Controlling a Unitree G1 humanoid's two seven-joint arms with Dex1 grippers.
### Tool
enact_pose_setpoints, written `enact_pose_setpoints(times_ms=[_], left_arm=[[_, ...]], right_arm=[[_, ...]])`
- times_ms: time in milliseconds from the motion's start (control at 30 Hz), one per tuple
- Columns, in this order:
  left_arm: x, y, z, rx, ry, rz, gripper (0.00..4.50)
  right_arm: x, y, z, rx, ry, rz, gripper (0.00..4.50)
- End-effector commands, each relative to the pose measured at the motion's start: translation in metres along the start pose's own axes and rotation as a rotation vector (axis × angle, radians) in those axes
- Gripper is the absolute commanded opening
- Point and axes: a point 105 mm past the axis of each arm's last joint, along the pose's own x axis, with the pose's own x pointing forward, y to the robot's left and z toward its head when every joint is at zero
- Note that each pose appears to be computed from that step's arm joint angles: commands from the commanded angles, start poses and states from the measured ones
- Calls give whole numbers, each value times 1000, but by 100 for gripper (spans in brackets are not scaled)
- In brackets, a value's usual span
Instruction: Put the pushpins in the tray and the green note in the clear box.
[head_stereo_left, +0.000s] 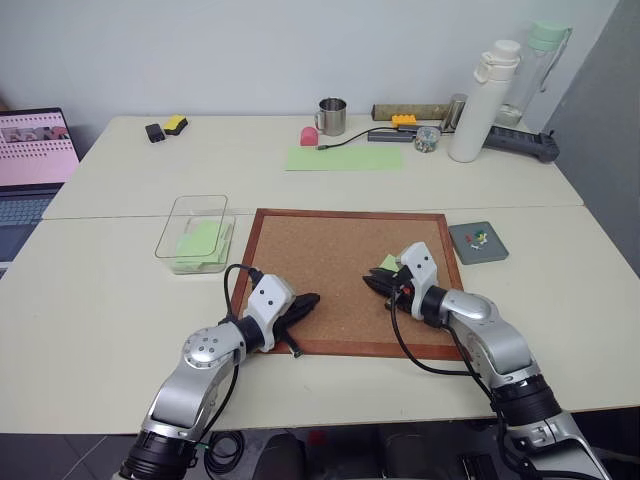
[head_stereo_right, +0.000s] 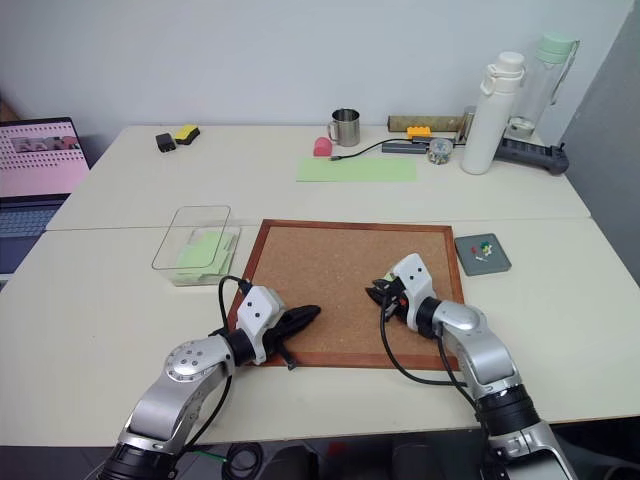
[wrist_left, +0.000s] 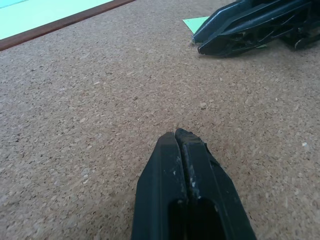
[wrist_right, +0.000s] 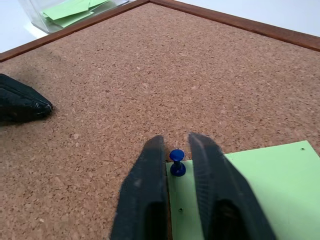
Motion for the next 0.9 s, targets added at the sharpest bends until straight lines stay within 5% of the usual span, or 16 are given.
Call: enact_pose_setpoints(times_ms=[33, 300, 467, 600, 900], left_arm=[[-4, -1, -11, -12, 47, 3, 0], [-11, 10, -9, 11, 76, -21, 0], [-22, 40, 14, 106, 113, -104, 0], [-21, 58, 50, 12, 21, -159, 51], [-15, 34, 111, -450, -84, -471, 236]], right_arm=[[0, 4, 2, 37, -25, 23, 2], [-16, 12, 71, -69, -282, 57, 2], [-28, 30, 60, -360, -159, 207, 2], [-36, 34, 46, -582, -64, 329, 0], [-34, 34, 48, -893, -30, 493, 0]])
